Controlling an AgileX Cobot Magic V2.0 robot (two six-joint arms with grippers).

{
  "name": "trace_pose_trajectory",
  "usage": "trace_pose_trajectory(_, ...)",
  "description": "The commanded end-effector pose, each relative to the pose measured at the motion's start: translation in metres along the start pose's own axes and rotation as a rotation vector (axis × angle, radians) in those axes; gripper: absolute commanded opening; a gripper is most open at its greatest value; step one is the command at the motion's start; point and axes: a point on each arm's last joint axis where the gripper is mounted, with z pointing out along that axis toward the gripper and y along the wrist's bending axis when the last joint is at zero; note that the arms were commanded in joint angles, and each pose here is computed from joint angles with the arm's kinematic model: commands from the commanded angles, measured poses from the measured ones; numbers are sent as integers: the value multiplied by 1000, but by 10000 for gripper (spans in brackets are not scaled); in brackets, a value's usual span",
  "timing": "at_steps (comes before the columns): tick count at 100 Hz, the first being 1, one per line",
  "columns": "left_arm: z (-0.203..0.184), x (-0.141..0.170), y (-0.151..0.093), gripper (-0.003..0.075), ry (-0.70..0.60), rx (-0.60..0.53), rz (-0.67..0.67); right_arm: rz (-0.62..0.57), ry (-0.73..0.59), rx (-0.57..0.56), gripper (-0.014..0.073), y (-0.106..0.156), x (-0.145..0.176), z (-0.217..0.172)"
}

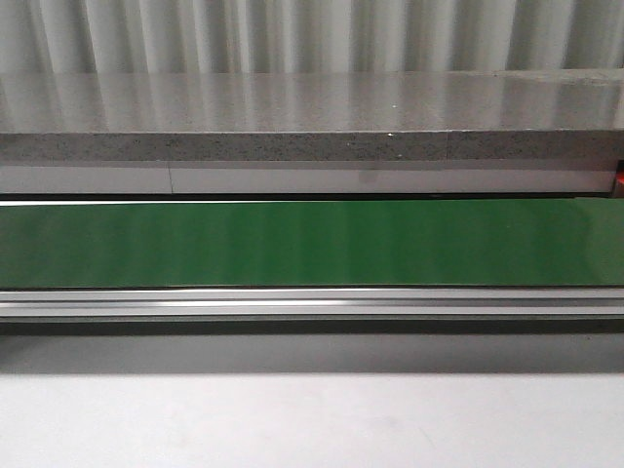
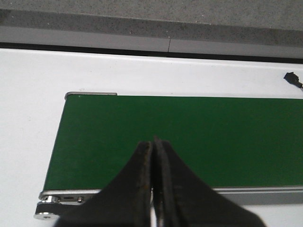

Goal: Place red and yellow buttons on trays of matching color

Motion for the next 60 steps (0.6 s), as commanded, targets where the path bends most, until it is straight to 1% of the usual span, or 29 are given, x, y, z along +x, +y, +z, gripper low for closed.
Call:
trace_pose_trajectory(1,-2,-9,-1,-20,-114,1,-7,-12,-102,-9,-67,1,-8,-2)
trace_pose_trajectory(15,0,3,5,-20,-248,-32,-28,-12,-102,-9,-67,1,-8,-2)
trace_pose_trajectory(28,0,28,9,-20,-290,-49,-50,-12,-102,-9,-67,1,-8,-2)
trace_pose_trajectory(40,-2,53,13,-20,-329,-72,-19,-12,-102,-9,-67,1,-8,-2)
trace_pose_trajectory(50,-4,71,12,-20,-416,-44,11,-12,-102,-9,-67,1,-8,-2)
trace_pose_trajectory(60,-4,90,13,-20,-470,-25,1,-12,-102,-9,-67,1,-8,-2)
